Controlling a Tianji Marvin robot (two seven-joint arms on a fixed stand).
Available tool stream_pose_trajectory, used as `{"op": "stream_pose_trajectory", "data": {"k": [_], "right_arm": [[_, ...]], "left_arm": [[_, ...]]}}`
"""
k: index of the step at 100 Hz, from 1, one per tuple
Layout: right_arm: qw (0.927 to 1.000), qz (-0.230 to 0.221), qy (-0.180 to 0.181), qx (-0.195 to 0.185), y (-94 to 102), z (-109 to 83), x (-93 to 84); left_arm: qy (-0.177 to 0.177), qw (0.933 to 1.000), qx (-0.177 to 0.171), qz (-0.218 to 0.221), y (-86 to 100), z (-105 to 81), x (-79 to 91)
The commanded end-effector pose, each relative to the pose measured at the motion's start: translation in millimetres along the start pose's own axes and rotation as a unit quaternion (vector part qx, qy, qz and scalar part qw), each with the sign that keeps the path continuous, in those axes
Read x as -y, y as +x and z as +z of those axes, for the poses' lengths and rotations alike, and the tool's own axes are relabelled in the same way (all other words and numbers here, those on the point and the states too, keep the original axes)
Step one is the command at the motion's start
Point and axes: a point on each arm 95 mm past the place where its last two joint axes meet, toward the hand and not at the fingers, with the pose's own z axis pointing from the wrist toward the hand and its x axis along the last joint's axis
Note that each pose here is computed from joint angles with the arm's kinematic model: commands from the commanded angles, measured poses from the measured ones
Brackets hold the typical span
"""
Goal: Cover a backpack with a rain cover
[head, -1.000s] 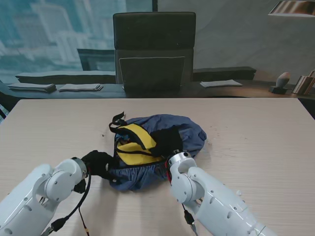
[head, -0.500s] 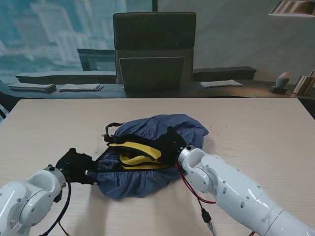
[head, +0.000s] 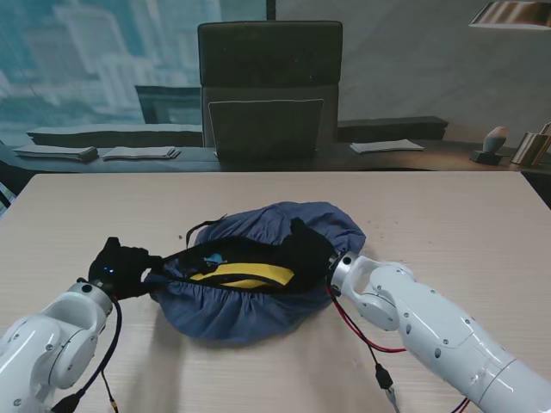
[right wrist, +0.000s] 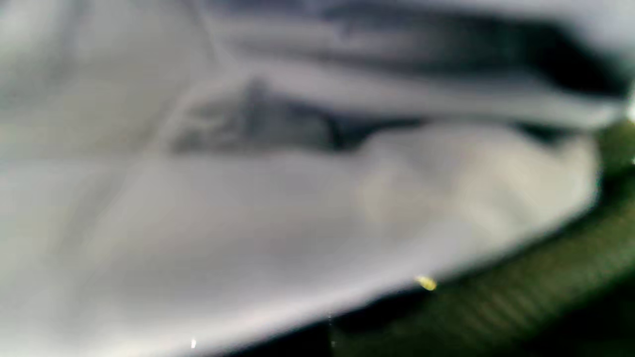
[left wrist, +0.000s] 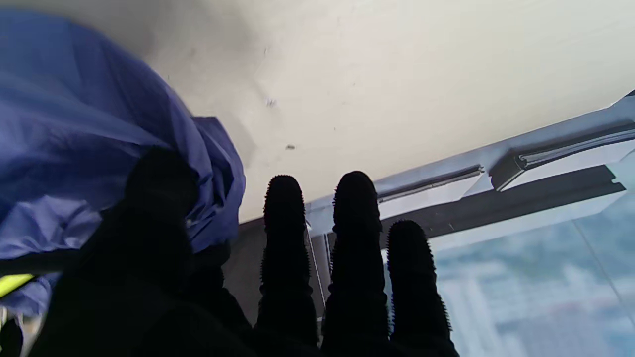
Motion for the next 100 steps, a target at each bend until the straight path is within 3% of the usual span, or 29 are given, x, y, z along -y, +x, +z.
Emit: {"op": "stream_pose_trajectory", "data": {"k": [1, 15, 22, 33, 58, 69, 77, 100], "right_arm": [[0.9996, -0.021, 0.019, -0.009, -1.2, -8.4, 7.6], [0.9979, -0.038, 0.039, -0.036, 4.1, -10.0, 1.6], [0.9973, -0.045, 0.048, -0.034, 6.3, -9.5, -0.2], [0.9975, -0.044, 0.052, -0.015, 8.8, -6.6, -1.7], [0.9978, -0.022, 0.062, 0.01, 17.8, 2.5, -2.7], [0.9918, 0.026, 0.123, 0.027, 22.2, 1.6, 0.2], [0.9873, 0.052, 0.145, 0.038, 20.3, -1.8, 1.0], [0.9881, 0.072, 0.109, 0.082, 3.7, -18.8, -7.5]], "left_arm": [[0.012, 0.9999, 0.001, 0.0, -3.1, 6.4, 6.3], [0.102, 0.9945, -0.025, -0.001, 3.1, 17.5, 19.8], [0.14, 0.988, -0.056, -0.033, 10.4, 22.3, 27.1], [0.167, 0.9775, -0.107, -0.071, 24.5, 26.6, 35.9], [0.169, 0.968, -0.157, -0.1, 48.9, 38.7, 41.9], [0.159, 0.9704, -0.157, -0.091, 50.2, 43.4, 40.4], [0.149, 0.9735, -0.151, -0.085, 48.3, 44.2, 37.4], [0.119, 0.9798, -0.142, -0.075, 43.7, 44.9, 27.1]]}}
